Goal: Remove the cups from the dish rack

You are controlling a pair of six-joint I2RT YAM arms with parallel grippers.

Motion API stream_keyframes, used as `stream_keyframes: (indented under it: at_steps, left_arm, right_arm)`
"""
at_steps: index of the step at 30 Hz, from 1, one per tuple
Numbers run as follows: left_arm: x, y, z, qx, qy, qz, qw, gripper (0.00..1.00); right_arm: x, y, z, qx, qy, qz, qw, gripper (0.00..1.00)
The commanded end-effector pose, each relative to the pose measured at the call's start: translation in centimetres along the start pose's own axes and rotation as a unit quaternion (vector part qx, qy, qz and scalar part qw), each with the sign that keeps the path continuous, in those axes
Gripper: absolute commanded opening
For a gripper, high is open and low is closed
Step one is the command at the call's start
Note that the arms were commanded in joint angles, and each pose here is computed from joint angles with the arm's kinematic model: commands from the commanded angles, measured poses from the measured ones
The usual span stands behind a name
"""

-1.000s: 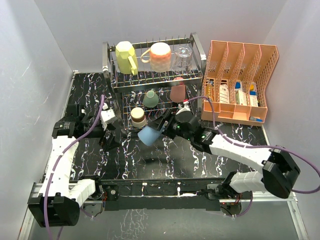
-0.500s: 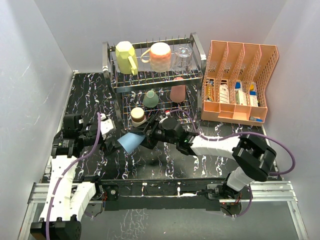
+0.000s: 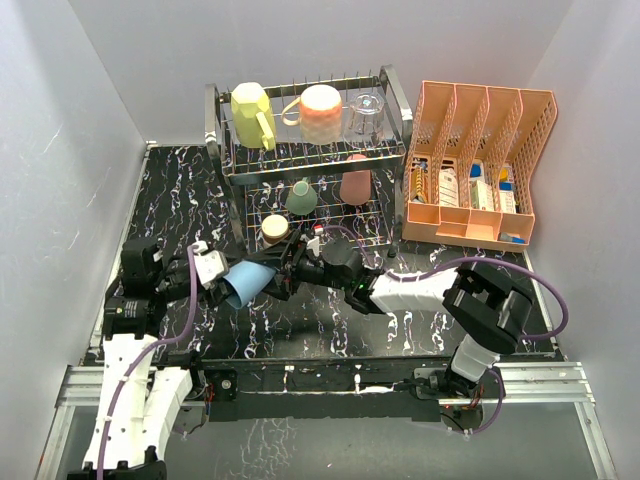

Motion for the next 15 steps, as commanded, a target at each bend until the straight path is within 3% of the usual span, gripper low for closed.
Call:
stream_keyframes:
  at_steps: [1,3,6,11,15]
  left_arm:
    - [0.1,-1.3,1.1,0.009,0.0,-0.019,1.0,0.46]
    - [0.2,-1.3,1.3,-0.007,0.006,-0.016,1.0,0.22]
    - [0.1,-1.4,1.3,-0.027,0.013,-0.01,0.999,0.01]
    - [0.0,-0.5,2.0,-0.088,-0.004,0.029,0.996,0.0]
    - [-0.4,1.9,3.9,-0.159,-0.045,0.108,0.98,0.0]
  right_arm:
    - [-0.1,2.1,3.3,-0.002,-0.059,0.042,0.997,0.13]
    - [0.1,2.1,3.3,-0.007,-0.055,0.041,0.998,0.21]
    - [0.7,2.1,3.1,-0.02,-0.043,0.04,0.998,0.44]
    - [0.3,0.1,3.3,-0.077,-0.013,-0.045,0.996,0.96]
    - [-1.9,-3.3,3.7,-0.139,0.016,-0.133,0.981,0.98]
Point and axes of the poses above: each gripper's point midway between its finger pads, its own x axis out along the fingers, its own z axis along the line the jaws close on, y = z × x, the point moved 2 cm from there along -x, back along the fingers, and after that the axes turned 12 degrees about x, right-handed, at the moved point
